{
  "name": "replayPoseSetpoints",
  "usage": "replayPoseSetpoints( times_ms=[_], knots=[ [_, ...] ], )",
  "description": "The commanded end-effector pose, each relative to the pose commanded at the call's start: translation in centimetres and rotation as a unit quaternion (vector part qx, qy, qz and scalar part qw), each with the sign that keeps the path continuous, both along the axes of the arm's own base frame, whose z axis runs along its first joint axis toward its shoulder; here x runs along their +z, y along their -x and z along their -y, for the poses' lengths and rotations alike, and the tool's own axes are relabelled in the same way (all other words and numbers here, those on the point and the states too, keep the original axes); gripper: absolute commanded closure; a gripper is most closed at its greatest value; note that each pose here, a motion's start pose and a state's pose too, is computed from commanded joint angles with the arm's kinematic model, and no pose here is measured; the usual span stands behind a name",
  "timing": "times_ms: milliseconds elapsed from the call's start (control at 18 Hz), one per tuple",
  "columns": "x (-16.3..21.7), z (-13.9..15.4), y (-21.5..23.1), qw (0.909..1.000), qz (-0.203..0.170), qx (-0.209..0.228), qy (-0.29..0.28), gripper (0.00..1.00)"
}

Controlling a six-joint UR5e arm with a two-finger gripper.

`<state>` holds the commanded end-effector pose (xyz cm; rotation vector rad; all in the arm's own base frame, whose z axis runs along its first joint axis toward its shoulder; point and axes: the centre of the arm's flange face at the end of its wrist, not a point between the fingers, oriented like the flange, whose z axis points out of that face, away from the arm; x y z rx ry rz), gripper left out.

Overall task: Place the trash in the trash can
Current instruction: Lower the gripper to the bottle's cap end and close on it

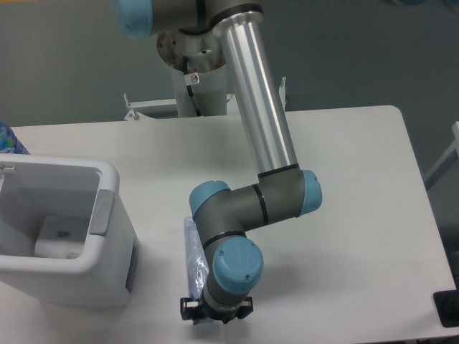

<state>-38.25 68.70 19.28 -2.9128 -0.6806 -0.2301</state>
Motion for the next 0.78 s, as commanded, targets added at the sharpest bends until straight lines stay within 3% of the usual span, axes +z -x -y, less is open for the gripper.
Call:
replayPoseSetpoints(
  times_ms=[111, 167, 500, 778],
  knots=[
    [0.5, 0.1, -0.1, 1.0, -0.001, 0.0, -0.002, 0.87],
    [0.9, 0.1, -0.1, 1.0, -0.002, 0.0, -0.003, 0.89],
    [4.1, 0.4, -0.4, 0.9997, -0.012, -0.002, -0.019, 0.95],
    [12.0, 1.5, -0.4, 0.9967, -0.032, -0.002, -0.075, 0.98]
  ],
)
